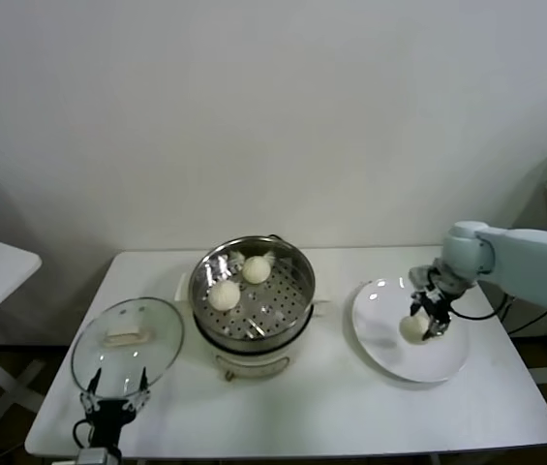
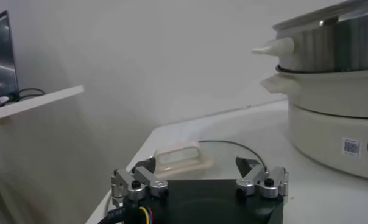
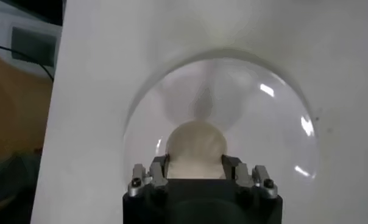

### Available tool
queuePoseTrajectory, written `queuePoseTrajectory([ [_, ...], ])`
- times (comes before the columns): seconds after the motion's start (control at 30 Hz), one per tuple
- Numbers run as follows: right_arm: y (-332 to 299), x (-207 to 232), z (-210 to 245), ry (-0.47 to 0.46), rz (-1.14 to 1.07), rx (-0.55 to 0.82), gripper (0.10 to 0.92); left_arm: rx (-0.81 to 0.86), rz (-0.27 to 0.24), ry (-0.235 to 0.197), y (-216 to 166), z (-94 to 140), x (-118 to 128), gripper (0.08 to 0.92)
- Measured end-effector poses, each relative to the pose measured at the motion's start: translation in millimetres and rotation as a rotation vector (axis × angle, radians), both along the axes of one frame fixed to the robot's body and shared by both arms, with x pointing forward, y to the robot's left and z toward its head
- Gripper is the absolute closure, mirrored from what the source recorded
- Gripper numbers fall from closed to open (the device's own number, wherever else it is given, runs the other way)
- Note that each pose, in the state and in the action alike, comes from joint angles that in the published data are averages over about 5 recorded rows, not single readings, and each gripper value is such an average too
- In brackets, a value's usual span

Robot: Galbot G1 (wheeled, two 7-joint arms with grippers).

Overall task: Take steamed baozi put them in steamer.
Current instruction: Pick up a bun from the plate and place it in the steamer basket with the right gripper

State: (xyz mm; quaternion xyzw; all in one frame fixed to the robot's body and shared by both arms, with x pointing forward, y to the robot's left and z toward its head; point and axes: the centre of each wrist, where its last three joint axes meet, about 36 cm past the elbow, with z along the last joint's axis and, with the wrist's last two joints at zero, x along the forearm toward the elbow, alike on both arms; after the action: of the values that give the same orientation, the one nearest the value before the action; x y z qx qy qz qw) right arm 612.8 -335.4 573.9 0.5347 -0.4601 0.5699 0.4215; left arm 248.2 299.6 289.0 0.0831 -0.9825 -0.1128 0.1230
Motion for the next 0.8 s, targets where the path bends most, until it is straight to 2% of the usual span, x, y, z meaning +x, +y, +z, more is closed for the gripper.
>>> queuePoseTrajectory([
  [0.47,63,4,154,-0.141,0.338,0.035,0.413,0.018,-0.023,0.011,-1,1,-2,0.177],
  [0.63,105,-2,189,-0.182,0.521,0.032,0.419,0.023,-0.027,0.007,0,3,-2,0.177],
  [0.8,153,-11,205,-0.204,0.701,0.026,0.42,0.025,-0.026,0.006,1,5,-1,0.177],
])
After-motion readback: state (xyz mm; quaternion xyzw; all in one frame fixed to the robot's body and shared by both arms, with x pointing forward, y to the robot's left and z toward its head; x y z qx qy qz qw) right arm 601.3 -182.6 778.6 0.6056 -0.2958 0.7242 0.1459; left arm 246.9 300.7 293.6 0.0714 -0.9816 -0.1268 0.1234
